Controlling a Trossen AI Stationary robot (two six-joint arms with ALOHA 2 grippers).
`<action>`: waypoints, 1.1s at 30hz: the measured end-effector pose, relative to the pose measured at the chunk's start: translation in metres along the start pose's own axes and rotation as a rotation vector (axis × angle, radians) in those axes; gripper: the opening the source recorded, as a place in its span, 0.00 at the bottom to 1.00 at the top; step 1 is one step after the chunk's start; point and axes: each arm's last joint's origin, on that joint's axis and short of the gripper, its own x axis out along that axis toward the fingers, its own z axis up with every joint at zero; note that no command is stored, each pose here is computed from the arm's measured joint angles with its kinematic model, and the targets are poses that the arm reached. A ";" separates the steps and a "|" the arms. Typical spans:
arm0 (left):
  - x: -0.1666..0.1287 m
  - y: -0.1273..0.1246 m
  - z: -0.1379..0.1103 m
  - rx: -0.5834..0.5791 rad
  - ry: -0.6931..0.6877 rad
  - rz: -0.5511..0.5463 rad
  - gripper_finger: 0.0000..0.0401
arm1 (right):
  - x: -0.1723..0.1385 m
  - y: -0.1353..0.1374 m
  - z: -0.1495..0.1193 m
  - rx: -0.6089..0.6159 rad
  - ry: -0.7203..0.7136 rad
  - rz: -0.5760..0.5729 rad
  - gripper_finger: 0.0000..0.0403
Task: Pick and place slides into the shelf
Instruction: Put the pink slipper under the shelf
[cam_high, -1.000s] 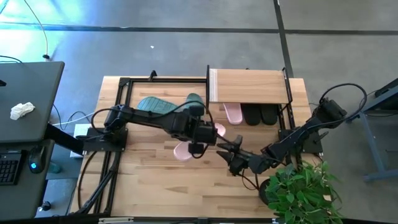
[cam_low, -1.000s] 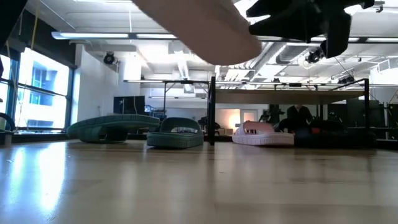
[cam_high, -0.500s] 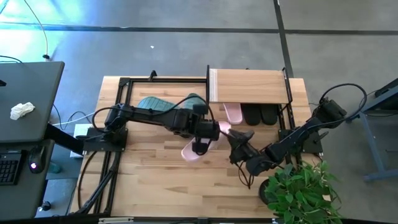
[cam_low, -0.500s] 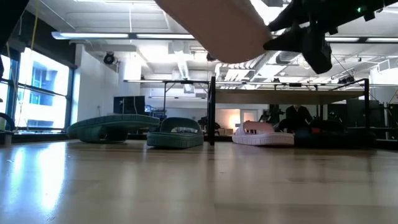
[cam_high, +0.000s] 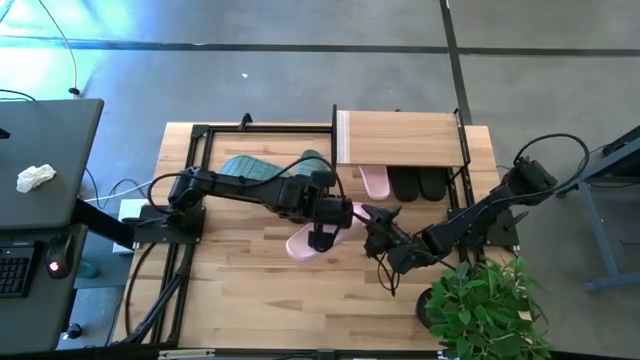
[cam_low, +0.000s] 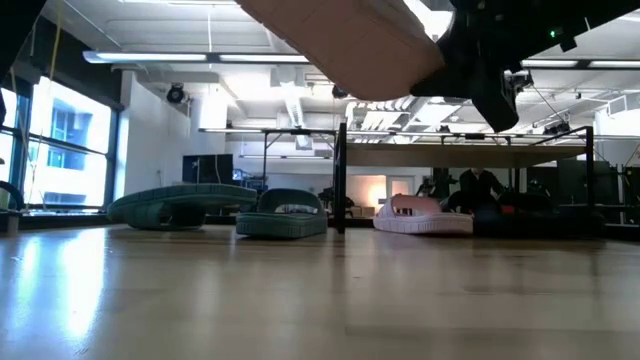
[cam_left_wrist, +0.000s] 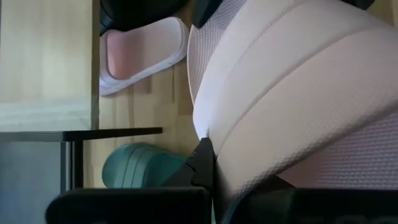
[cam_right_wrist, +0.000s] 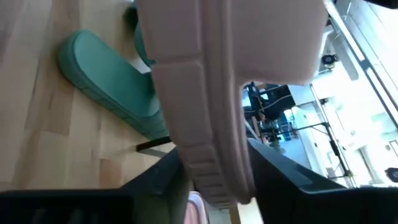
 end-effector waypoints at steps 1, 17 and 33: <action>0.000 0.000 0.000 0.006 0.001 0.001 0.00 | 0.000 0.000 0.000 0.000 -0.003 0.004 0.31; 0.000 0.001 -0.005 0.273 0.051 0.006 0.11 | 0.010 0.000 -0.006 -0.059 0.029 0.033 0.03; -0.048 0.012 -0.043 0.282 0.201 -0.272 0.46 | 0.036 -0.005 -0.019 -0.118 0.094 0.069 0.03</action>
